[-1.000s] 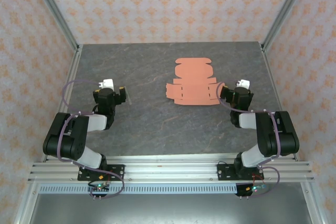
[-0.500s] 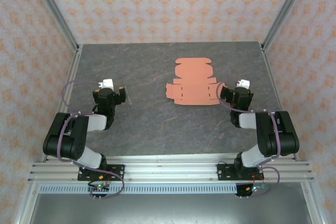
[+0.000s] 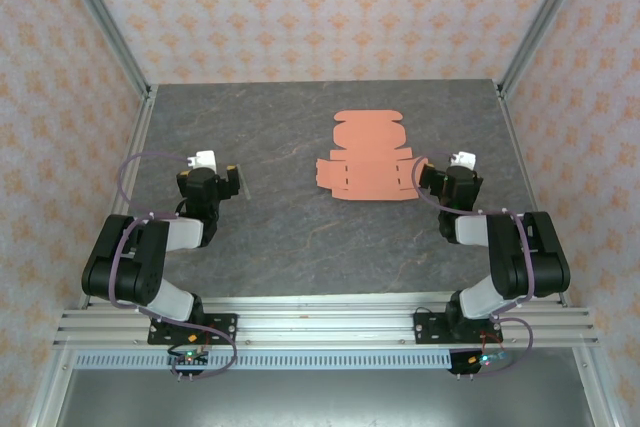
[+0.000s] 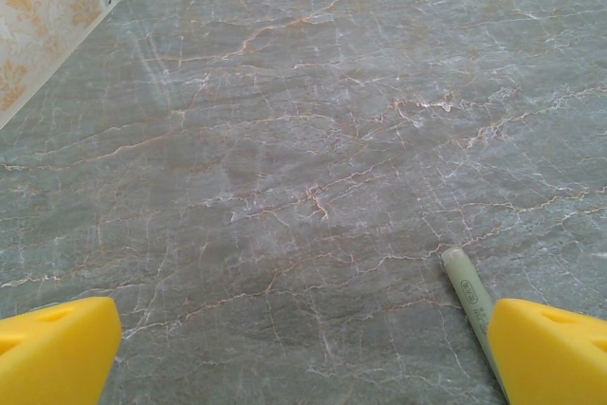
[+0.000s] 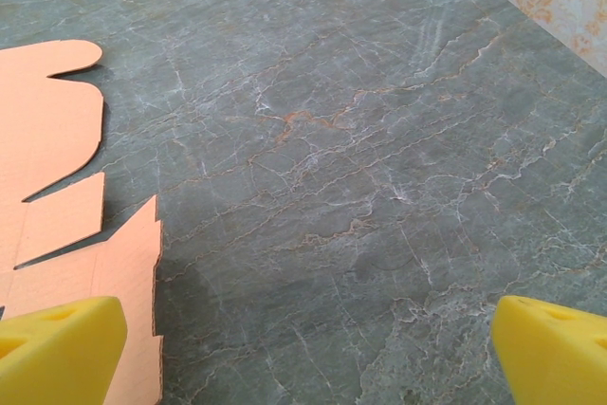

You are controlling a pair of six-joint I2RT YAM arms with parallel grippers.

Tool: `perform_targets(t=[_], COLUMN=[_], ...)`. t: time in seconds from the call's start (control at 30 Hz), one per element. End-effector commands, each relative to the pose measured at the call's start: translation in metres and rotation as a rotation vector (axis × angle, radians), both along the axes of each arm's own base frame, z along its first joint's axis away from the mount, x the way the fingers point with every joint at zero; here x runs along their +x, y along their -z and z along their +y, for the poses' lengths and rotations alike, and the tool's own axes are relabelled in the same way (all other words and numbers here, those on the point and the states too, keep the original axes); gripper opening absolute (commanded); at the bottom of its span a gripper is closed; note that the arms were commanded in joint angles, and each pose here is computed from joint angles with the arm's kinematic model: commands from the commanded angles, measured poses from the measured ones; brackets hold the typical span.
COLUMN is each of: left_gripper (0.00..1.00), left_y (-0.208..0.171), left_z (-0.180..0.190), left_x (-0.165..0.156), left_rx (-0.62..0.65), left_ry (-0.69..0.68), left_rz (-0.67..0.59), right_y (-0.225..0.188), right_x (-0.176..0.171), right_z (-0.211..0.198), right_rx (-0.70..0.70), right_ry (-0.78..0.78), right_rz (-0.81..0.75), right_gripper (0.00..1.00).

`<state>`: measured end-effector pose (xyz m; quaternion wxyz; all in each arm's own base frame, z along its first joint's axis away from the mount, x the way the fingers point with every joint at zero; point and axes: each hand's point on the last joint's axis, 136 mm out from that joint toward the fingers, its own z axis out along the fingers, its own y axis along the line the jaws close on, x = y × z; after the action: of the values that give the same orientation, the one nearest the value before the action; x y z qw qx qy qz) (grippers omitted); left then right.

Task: Fold the paper box

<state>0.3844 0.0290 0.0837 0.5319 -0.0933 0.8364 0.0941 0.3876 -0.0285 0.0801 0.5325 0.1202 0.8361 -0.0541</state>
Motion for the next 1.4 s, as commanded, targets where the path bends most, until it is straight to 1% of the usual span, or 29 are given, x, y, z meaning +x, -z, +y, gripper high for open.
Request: perform_targets(t=[0.0, 0.07, 0.1, 0.13, 0.17, 0.23, 0.3, 0.33, 0.4, 0.43, 0.47, 0.5, 0.57, 0.63, 0.7, 0.73, 0.8, 0.93, 1.0, 1.03, 1.13, 1.23, 1.3, 1.37], left_gripper=[1.0, 1.0, 1.0, 1.0, 1.0, 1.0, 1.0, 1.0, 1.0, 1.0, 1.0, 1.0, 1.0, 1.0, 1.0, 0.99, 0.98, 0.97, 0.95, 0.94, 0.92, 0.91, 0.91, 0.9], left_y=[-0.026, -0.042, -0.05, -0.06, -0.069, -0.081, -0.091, -0.095, -0.103, -0.107, -0.111, -0.113, -0.111, -0.096, -0.078, -0.069, -0.06, -0.043, -0.035, -0.029, -0.017, -0.013, -0.014, -0.015], left_z=[0.011, 0.023, 0.028, 0.032, 0.034, 0.027, 0.011, -0.002, -0.038, -0.056, -0.073, -0.093, -0.126, -0.162, -0.196, -0.211, -0.232, -0.255, -0.265, -0.27, -0.279, -0.279, -0.277, -0.273], left_x=[0.005, -0.001, -0.004, -0.009, -0.012, -0.016, -0.015, -0.013, -0.005, -0.002, -0.002, -0.003, -0.004, -0.005, -0.008, -0.011, -0.011, 0.004, 0.015, 0.02, 0.035, 0.044, 0.045, 0.044], left_rx=[0.024, 0.054, 0.057, 0.043, 0.009, -0.092, -0.244, -0.342, -0.492, -0.531, -0.533, -0.509, -0.444, -0.41, -0.395, -0.379, -0.348, -0.378, -0.4, -0.409, -0.421, -0.412, -0.405, -0.394], left_ry=[-0.055, -0.123, -0.154, -0.193, -0.219, -0.224, -0.194, -0.156, -0.022, 0.046, 0.099, 0.155, 0.245, 0.35, 0.458, 0.497, 0.541, 0.546, 0.549, 0.55, 0.537, 0.511, 0.501, 0.487], left_rz=[-0.023, 0.039, 0.043, 0.038, 0.028, 0.019, 0.001, -0.008, -0.028, -0.037, -0.034, -0.013, 0.061, 0.184, 0.302, 0.353, 0.4, 0.455, 0.478, 0.489, 0.508, 0.51, 0.507, 0.501], right_y=[-0.026, -0.047, -0.055, -0.066, -0.071, -0.089, -0.09, -0.087, -0.08, -0.076, -0.072, -0.067, -0.057, -0.043, -0.031, -0.028, -0.023, -0.007, -0.004, 0.006, 0.012, 0.011, 0.012, 0.021], right_x=[-0.004, -0.019, -0.027, -0.038, -0.049, -0.068, -0.073, -0.07, -0.066, -0.066, -0.067, -0.069, -0.076, -0.085, -0.091, -0.094, -0.096, -0.097, -0.091, -0.088, -0.07, -0.054, -0.044, -0.037], right_z=[-0.023, -0.04, -0.047, -0.057, -0.066, -0.071, -0.058, -0.044, -0.013, 0.003, 0.017, 0.032, 0.058, 0.081, 0.095, 0.096, 0.099, 0.1, 0.106, 0.108, 0.118, 0.13, 0.133, 0.132], right_rx=[0.005, 0.004, 0.007, 0.027, 0.052, 0.147, 0.277, 0.35, 0.423, 0.425, 0.41, 0.388, 0.373, 0.407, 0.473, 0.489, 0.513, 0.56, 0.615, 0.639, 0.72, 0.76, 0.773, 0.806], right_ry=[0.147, 0.264, 0.312, 0.393, 0.47, 0.559, 0.534, 0.474, 0.357, 0.306, 0.259, 0.208, 0.12, 0.039, -0.004, 0.002, -0.004, 0.047, 0.049, 0.07, 0.083, 0.07, 0.085, 0.128], right_rz=[-0.077, -0.102, -0.113, -0.142, -0.148, -0.171, -0.142, -0.116, -0.041, 0.02, 0.084, 0.158, 0.29, 0.403, 0.466, 0.483, 0.484, 0.494, 0.454, 0.455, 0.395, 0.342, 0.312, 0.295], right_gripper=[0.99, 0.99, 0.99, 0.99, 0.99, 0.99, 0.99, 1.0, 0.96, 0.96, 0.96, 0.96, 0.96, 0.98, 0.99, 0.99, 0.98, 0.96, 0.94, 0.93, 0.88, 0.83, 0.78, 0.71])
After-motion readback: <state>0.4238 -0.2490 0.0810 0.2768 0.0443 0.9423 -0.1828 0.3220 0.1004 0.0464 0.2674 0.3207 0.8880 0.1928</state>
